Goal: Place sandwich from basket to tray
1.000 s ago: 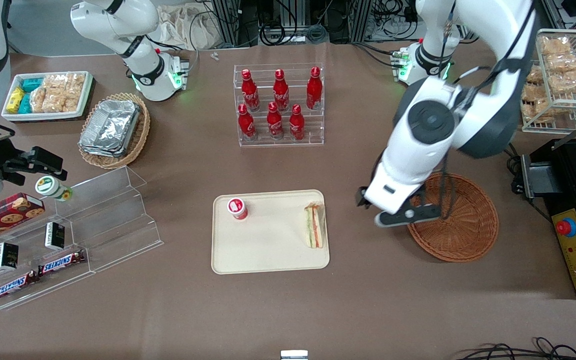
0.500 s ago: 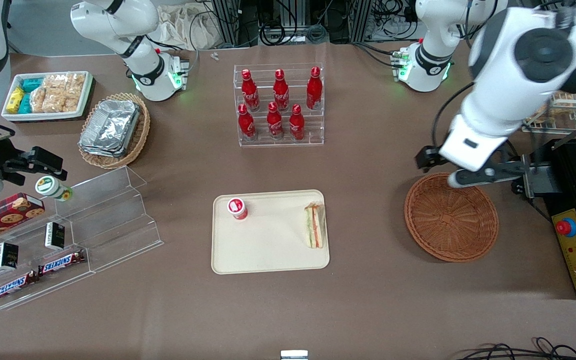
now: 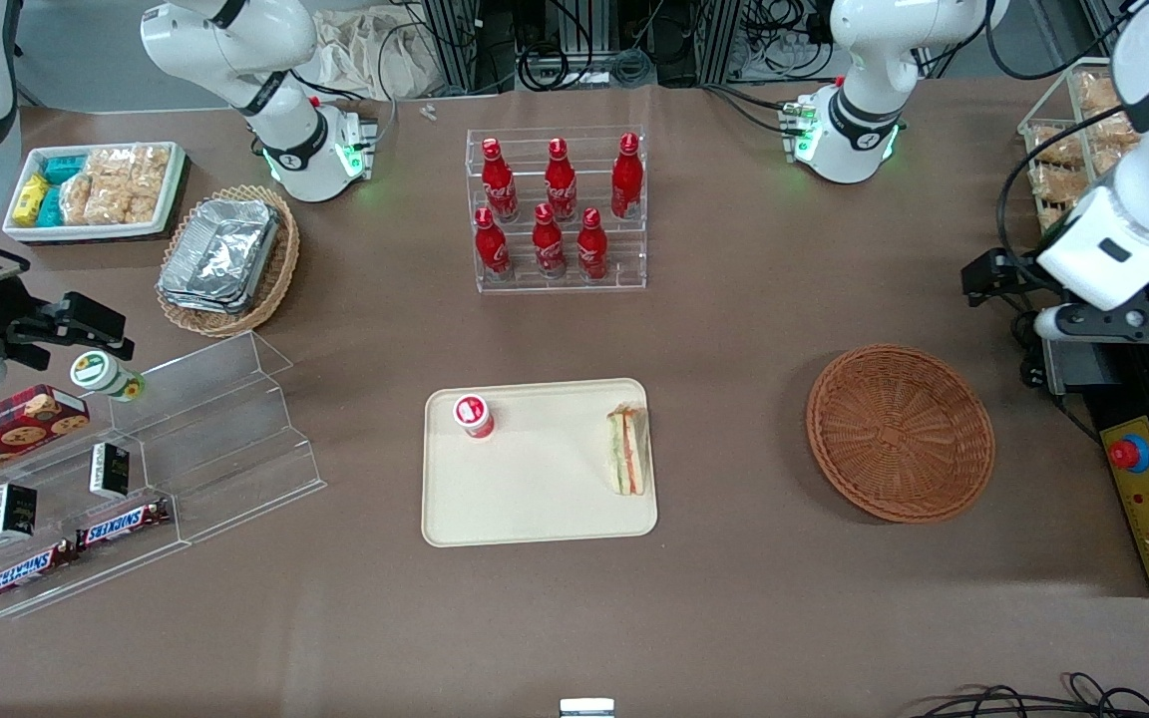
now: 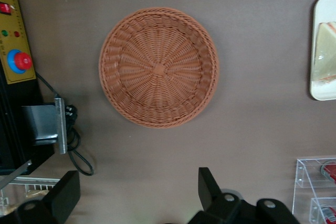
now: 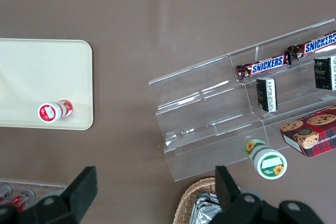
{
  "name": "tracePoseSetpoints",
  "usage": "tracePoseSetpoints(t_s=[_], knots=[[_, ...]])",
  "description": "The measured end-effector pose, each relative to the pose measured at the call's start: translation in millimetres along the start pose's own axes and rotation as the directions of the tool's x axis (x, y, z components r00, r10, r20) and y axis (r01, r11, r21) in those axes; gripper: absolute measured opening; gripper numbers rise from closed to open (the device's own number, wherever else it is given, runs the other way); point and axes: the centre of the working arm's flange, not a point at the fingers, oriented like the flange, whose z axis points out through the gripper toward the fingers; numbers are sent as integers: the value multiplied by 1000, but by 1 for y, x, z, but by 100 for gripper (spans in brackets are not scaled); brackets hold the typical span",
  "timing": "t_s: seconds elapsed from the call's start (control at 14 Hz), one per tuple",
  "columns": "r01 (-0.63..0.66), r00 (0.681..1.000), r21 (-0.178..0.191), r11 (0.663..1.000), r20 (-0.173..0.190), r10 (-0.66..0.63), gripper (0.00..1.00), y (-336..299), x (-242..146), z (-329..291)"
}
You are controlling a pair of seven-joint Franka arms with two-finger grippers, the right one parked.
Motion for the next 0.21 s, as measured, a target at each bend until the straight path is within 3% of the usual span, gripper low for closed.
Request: tracePoseSetpoints(t_s=[0.21], knots=[[3, 1000, -3, 1000, -17, -3, 100, -8, 3, -7]])
